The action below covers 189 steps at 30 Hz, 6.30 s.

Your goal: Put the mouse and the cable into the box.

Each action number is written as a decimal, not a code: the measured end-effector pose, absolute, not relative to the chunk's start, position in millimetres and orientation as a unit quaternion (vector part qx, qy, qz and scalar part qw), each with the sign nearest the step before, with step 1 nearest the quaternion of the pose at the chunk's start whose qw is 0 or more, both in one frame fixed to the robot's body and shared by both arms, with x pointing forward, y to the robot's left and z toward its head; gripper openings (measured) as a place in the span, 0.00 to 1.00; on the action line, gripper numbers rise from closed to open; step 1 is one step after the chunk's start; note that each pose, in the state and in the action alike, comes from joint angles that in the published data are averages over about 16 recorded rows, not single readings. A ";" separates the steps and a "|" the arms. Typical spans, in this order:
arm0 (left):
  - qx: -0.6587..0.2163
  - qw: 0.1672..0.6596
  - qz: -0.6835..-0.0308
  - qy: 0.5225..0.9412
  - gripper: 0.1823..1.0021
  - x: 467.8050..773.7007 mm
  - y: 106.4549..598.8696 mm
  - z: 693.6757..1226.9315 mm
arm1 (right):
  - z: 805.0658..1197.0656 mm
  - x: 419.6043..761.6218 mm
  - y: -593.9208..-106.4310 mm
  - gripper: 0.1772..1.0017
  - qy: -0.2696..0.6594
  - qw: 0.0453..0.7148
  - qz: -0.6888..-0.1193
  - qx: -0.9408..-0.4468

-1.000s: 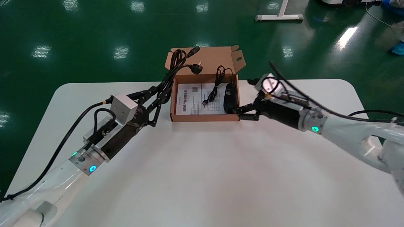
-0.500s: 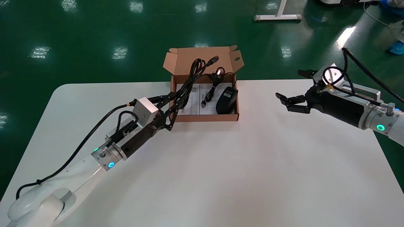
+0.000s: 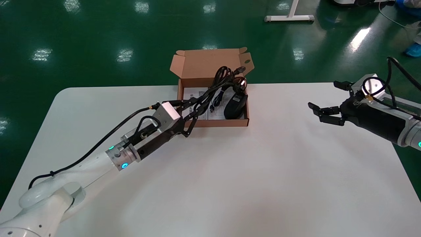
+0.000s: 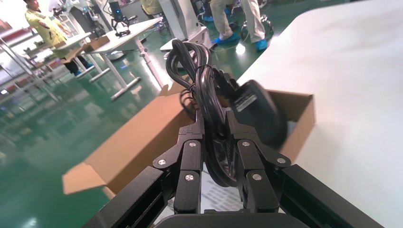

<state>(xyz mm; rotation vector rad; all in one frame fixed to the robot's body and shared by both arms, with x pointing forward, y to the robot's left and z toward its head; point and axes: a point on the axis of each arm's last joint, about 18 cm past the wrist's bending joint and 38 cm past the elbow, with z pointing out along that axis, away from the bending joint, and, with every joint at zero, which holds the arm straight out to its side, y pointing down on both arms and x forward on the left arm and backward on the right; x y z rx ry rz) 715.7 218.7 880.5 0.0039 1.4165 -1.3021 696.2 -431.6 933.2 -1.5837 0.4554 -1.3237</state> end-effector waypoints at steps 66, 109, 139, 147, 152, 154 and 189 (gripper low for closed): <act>0.040 0.564 -0.675 0.474 0.85 661.5 284.4 967.1 | 984.9 647.9 -447.0 1.00 0.170 0.647 -0.522 -0.529; 0.109 0.273 -0.670 0.681 1.00 489.4 302.6 996.8 | 1001.8 497.3 -318.0 1.00 -0.081 0.670 -0.285 -0.681; 0.102 0.242 -0.657 0.706 1.00 474.1 299.6 991.6 | 991.5 473.8 -301.2 1.00 -0.104 0.658 -0.242 -0.706; 0.102 0.243 -0.658 0.706 1.00 474.7 299.9 991.9 | 992.0 475.0 -302.0 1.00 -0.102 0.659 -0.243 -0.705; 0.102 0.243 -0.658 0.705 1.00 474.9 300.0 992.0 | 992.2 475.4 -302.3 1.00 -0.102 0.659 -0.244 -0.704; 0.102 0.243 -0.658 0.705 1.00 475.0 300.0 992.1 | 992.2 475.5 -302.4 1.00 -0.102 0.659 -0.245 -0.704; 0.102 0.244 -0.659 0.705 1.00 475.4 300.1 992.1 | 992.5 476.3 -302.8 1.00 -0.101 0.659 -0.246 -0.704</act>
